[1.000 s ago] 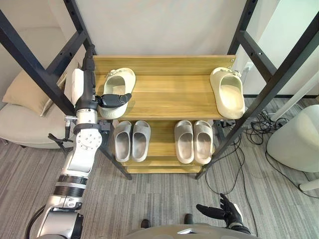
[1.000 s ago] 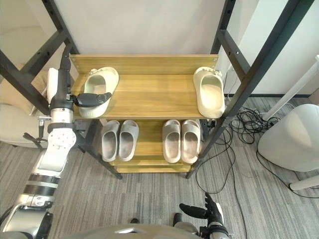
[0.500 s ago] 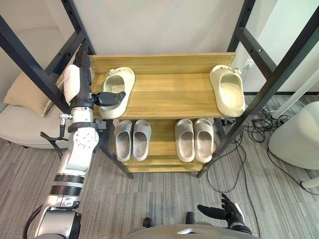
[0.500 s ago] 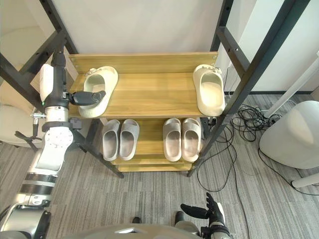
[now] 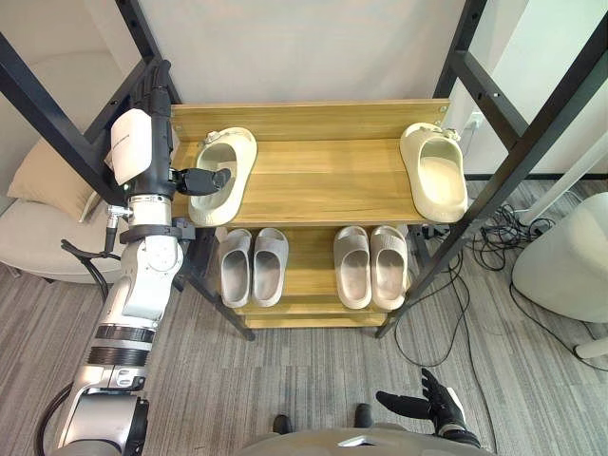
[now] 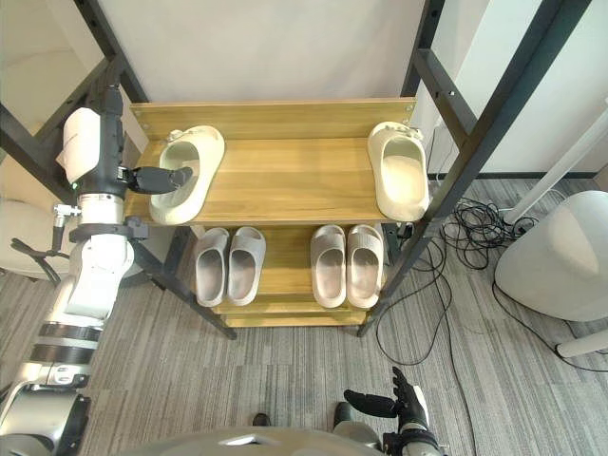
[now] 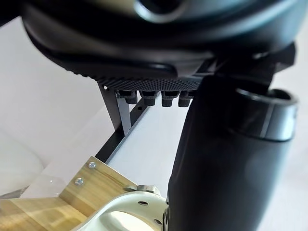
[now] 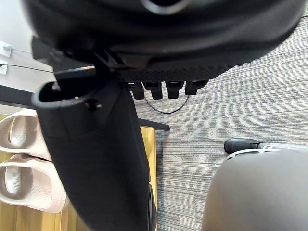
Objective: Organize the slippers on the shoe rack
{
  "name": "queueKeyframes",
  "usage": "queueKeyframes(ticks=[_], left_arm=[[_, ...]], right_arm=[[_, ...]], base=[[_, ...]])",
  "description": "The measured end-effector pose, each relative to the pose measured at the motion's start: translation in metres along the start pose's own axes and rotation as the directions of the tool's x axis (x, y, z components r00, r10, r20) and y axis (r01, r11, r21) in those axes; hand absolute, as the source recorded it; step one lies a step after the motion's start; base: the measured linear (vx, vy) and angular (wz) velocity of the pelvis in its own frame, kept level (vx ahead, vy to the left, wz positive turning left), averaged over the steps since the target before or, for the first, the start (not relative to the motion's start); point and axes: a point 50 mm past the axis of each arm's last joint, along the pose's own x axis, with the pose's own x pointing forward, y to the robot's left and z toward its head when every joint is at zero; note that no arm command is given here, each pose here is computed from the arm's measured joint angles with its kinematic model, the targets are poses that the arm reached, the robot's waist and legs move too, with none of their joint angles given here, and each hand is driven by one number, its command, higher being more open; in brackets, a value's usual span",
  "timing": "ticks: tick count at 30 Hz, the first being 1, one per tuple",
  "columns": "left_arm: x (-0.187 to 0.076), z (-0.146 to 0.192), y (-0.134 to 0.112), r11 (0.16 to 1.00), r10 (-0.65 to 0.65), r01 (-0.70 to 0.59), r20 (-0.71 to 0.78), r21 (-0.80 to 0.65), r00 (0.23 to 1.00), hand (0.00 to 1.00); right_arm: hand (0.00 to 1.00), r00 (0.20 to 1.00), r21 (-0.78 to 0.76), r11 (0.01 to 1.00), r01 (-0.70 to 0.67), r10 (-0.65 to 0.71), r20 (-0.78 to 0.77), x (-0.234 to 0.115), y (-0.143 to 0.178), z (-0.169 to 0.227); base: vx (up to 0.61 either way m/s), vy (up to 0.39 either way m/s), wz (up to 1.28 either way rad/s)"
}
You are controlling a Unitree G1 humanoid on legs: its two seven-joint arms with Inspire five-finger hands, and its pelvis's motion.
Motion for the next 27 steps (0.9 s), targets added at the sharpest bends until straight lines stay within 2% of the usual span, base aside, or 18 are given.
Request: queueKeyframes(ticks=[13,20,21,27], left_arm=[[0.008,0.003,0.004,0.992,0.052,-0.052,0.006,0.115,0.999,1.0],[0.009,0.001,0.003,0.988,0.089,-0.087,-0.016,0.124,0.996,1.0],[0.012,0.002,0.002,0.989,0.095,-0.092,-0.02,0.12,0.995,0.0],[0.013,0.003,-0.001,0.988,0.108,-0.103,-0.04,0.111,0.993,0.0]], right_arm=[[1.0,1.0,0.004,1.0,-0.002,0.002,0.002,0.0,0.001,0.0],[1.0,1.0,0.005,1.0,-0.001,0.001,0.005,0.0,0.002,0.001],[1.0,1.0,0.005,1.0,0.001,-0.001,0.006,0.0,0.002,0.001],[1.0,1.0,0.007,1.0,0.01,-0.011,0.008,0.0,0.002,0.002]], base=[[0.0,0.0,-0.02],[-0.03,0.006,-0.1],[-0.05,0.006,-0.04],[-0.02,0.001,0.0]])
